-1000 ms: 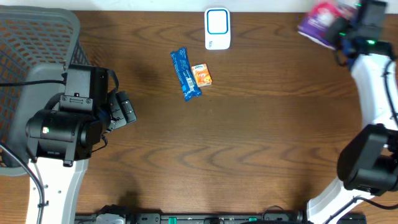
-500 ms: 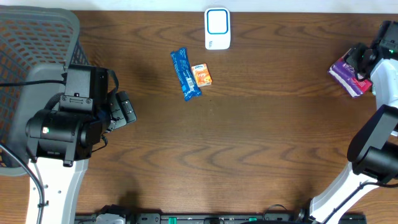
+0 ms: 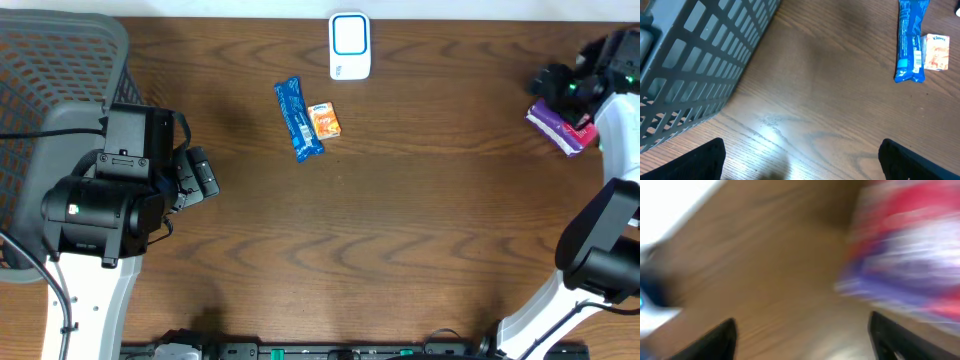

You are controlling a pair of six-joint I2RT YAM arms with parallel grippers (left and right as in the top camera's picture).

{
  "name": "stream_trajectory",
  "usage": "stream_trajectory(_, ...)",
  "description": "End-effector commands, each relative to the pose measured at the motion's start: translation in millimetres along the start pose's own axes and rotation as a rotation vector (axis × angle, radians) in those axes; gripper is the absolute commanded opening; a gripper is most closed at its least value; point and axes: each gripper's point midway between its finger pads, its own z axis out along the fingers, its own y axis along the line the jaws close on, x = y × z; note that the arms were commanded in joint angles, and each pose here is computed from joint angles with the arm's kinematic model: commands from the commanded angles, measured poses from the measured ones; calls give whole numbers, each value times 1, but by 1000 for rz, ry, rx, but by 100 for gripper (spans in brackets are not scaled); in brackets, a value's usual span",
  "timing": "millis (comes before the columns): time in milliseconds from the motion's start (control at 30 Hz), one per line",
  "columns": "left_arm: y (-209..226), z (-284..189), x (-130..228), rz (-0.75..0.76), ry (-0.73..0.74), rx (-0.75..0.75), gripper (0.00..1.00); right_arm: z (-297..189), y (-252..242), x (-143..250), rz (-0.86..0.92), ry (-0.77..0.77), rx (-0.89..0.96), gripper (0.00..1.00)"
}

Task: Scan the item barcode
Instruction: 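Reach the right gripper left and grasp the orange Kleenex box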

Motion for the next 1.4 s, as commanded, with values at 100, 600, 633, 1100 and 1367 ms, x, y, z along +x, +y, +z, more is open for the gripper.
stream_trajectory(100, 3, -2, -3, 0, -8, -11, 98, 5, 137, 87, -246, 239, -476, 98)
stream_trajectory(600, 3, -2, -3, 0, -8, -11, 98, 74, 251, 231, -537, 233, -261, 94)
stream_trajectory(633, 3, -2, -3, 0, -8, -11, 98, 77, 253, 235, -545, 230, -255, 92)
stream_trajectory(1100, 3, -2, -3, 0, -8, -11, 98, 140, 251, 273, -530, 296, -327, 73)
stream_trajectory(1367, 3, -2, -3, 0, -8, -11, 98, 147, 260, 273, -528, 290, -406, 56)
